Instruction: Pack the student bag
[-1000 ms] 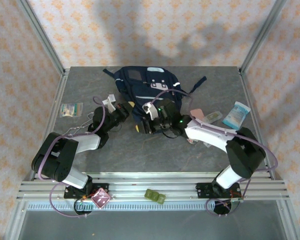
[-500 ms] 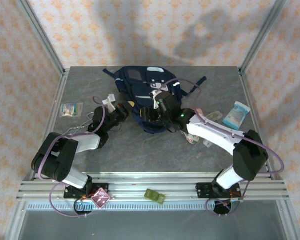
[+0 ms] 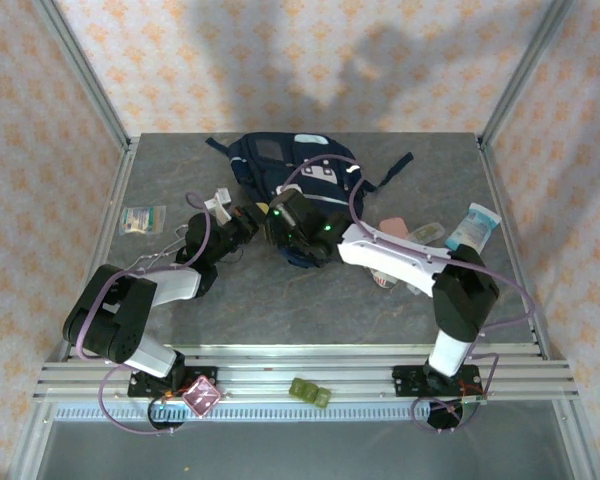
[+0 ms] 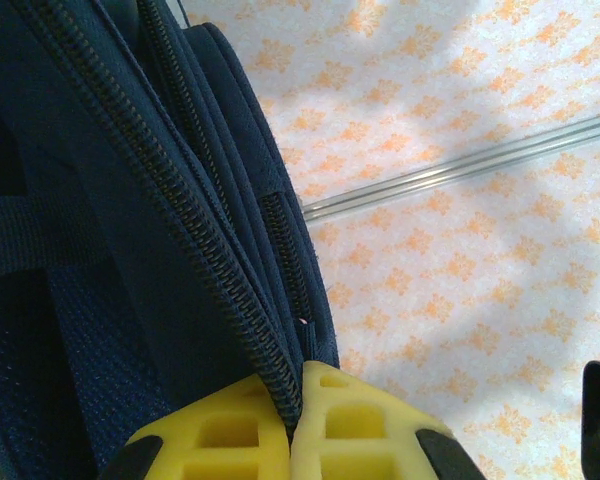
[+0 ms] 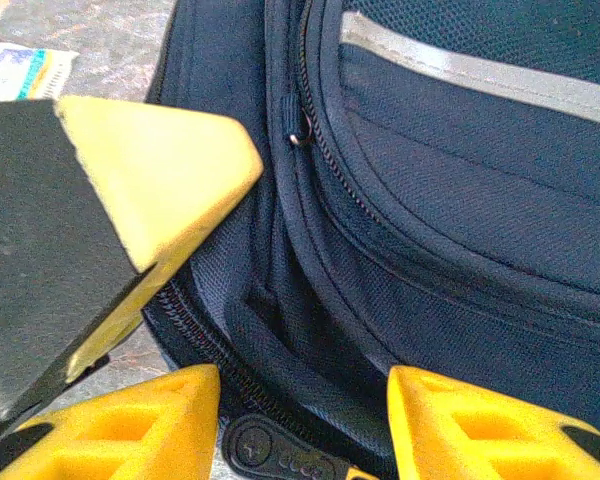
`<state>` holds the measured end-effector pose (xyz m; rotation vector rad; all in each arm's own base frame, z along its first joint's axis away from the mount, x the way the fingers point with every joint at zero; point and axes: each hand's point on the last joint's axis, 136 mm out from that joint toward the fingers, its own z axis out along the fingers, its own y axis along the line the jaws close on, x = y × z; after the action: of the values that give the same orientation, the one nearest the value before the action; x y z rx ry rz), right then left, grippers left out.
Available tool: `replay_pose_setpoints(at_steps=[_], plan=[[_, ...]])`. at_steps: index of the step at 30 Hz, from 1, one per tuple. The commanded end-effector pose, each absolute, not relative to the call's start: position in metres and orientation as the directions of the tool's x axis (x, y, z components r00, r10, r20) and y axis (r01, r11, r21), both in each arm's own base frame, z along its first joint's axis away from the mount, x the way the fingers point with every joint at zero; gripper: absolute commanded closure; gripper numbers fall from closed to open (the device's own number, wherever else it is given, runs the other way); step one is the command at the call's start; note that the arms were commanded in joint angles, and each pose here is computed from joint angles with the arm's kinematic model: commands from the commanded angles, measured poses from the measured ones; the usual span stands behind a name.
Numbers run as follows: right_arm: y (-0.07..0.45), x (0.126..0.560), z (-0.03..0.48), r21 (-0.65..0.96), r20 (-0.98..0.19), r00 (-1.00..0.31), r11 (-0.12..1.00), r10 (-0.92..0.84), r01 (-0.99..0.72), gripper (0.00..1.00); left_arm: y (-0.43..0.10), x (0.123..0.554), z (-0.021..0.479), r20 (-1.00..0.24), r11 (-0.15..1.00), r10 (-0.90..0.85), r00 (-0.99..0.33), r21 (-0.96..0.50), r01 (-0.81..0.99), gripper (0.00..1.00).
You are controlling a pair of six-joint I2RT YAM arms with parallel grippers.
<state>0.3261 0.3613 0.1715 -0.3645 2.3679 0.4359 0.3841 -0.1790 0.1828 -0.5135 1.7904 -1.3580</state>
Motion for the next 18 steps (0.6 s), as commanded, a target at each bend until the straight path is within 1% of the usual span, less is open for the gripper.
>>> replay_pose_setpoints(at_steps=[1,4,8,10,15,18], plan=[[0.341,0.333,0.163,0.105,-0.671,-0.728,0.954,-0.141,-0.281,0.53,-0.187,0.383,0.249,-0.436,0.270,-0.728,-0.529,-0.892,0.363,1.00],[0.330,0.334,0.163,0.081,-0.668,-0.732,0.966,-0.132,-0.247,0.56,-0.186,0.384,0.248,-0.436,0.273,-0.728,-0.529,-0.892,0.359,1.00],[0.304,0.335,0.168,0.048,-0.673,-0.734,0.985,-0.090,-0.164,0.65,-0.186,0.384,0.247,-0.437,0.277,-0.729,-0.527,-0.892,0.358,1.00],[0.289,0.334,0.167,0.041,-0.665,-0.743,0.991,-0.070,-0.130,0.68,-0.185,0.384,0.247,-0.437,0.277,-0.731,-0.524,-0.892,0.358,1.00],[0.256,0.321,0.174,0.111,-0.667,-0.745,0.991,0.014,-0.081,0.73,-0.186,0.384,0.246,-0.435,0.273,-0.730,-0.527,-0.893,0.358,1.00],[0.253,0.313,0.181,0.183,-0.665,-0.746,0.978,0.046,-0.102,0.71,-0.186,0.384,0.246,-0.432,0.267,-0.729,-0.531,-0.894,0.360,1.00]])
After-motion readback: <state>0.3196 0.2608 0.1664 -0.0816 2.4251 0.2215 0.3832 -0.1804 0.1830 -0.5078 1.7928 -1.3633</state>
